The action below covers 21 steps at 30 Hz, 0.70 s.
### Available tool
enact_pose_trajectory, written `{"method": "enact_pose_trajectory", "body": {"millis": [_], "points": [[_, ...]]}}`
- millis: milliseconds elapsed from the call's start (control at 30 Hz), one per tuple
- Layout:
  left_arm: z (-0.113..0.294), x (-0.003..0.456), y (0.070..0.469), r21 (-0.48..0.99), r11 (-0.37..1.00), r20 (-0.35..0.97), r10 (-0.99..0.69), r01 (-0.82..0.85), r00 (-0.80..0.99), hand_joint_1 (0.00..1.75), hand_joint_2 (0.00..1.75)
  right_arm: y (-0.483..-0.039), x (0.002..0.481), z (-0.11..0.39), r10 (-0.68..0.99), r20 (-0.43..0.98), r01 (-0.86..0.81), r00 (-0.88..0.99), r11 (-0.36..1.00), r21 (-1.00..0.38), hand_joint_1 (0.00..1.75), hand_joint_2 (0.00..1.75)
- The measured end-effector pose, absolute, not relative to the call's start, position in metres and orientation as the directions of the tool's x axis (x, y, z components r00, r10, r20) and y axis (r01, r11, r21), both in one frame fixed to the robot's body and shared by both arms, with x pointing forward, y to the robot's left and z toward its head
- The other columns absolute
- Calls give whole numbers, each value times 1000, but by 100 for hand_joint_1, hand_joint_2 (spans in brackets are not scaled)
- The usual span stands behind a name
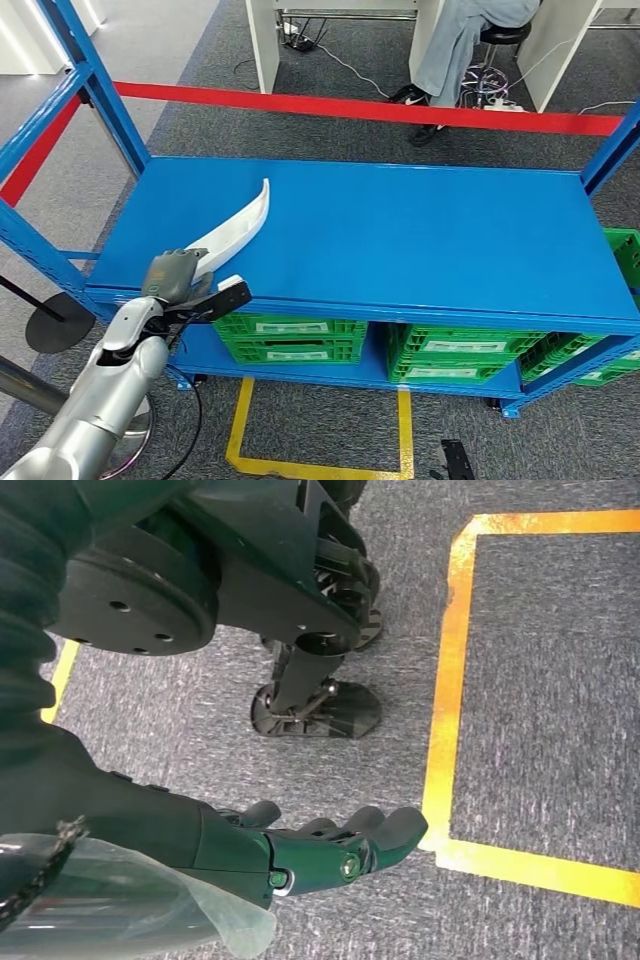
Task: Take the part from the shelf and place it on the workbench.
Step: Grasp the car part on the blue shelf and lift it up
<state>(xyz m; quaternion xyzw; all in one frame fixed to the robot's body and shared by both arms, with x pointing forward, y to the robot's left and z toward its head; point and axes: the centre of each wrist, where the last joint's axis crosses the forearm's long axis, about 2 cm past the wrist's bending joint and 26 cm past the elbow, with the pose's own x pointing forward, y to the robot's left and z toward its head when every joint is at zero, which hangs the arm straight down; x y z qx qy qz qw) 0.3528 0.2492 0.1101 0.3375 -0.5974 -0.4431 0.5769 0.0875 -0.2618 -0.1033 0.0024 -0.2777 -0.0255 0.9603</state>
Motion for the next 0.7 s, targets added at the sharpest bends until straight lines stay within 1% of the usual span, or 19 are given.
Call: {"method": "enact_pose_trajectory", "body": {"millis": [167, 267, 433, 567, 700], "points": [[108, 326, 238, 770, 628, 635, -739, 113, -224, 175, 175, -263, 84, -104, -67, 542, 70, 838, 997, 15, 0, 175], [111, 305, 230, 692, 716, 709, -647, 99, -280, 175, 175, -263, 80, -105, -77, 547, 84, 834, 996, 12, 0, 175], [116, 269, 221, 585, 810, 760, -527, 48, -380, 175, 175, -265, 73, -106, -97, 550, 112, 829, 994, 7, 0, 175], [123, 251, 217, 559, 829, 760, -498, 27, -417, 175, 175, -265, 71, -106, -106, 550, 123, 828, 992, 5, 0, 175], [131, 247, 214, 545, 838, 755, -485, 11, -441, 175, 175, -266, 71, -106, -110, 553, 128, 826, 992, 5, 0, 175]]}}
